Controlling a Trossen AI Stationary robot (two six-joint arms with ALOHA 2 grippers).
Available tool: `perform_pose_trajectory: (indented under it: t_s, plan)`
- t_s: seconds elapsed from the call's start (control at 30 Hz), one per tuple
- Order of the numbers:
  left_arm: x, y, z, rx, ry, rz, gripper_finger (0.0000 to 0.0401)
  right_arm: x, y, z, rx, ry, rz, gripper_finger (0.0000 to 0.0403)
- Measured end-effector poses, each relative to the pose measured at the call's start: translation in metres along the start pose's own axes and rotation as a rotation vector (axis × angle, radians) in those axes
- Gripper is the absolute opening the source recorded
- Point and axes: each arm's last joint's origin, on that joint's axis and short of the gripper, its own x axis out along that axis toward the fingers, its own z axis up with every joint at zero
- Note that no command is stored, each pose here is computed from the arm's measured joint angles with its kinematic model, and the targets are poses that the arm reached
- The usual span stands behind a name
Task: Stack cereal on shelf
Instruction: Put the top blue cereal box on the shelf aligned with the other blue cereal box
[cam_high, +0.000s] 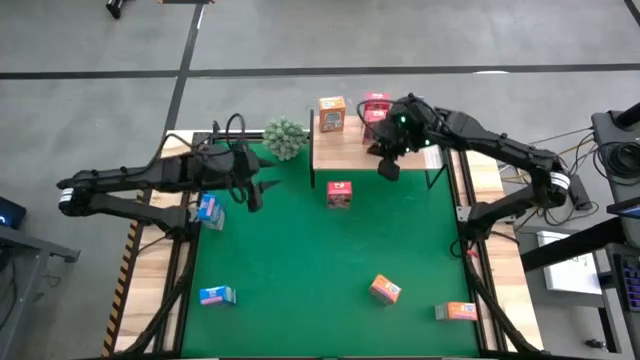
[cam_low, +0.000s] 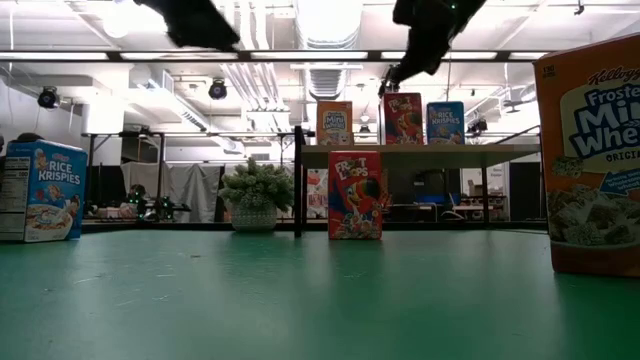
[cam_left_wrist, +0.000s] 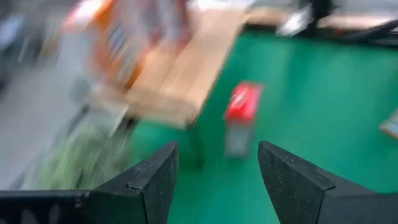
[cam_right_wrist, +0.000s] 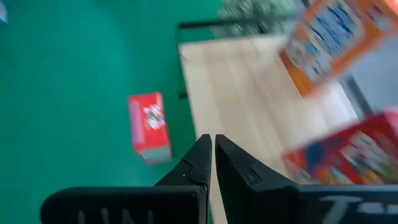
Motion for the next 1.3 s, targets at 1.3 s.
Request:
perform_pose_trajectory:
  t_s: [1.3]
  plan:
    - [-0.035, 0.033, -0.108, -0.731, 0.906, 0.477, 0.0204, 0.026, 0.064, -0.068, -0.233, -0.465, 0.052, 0.0013]
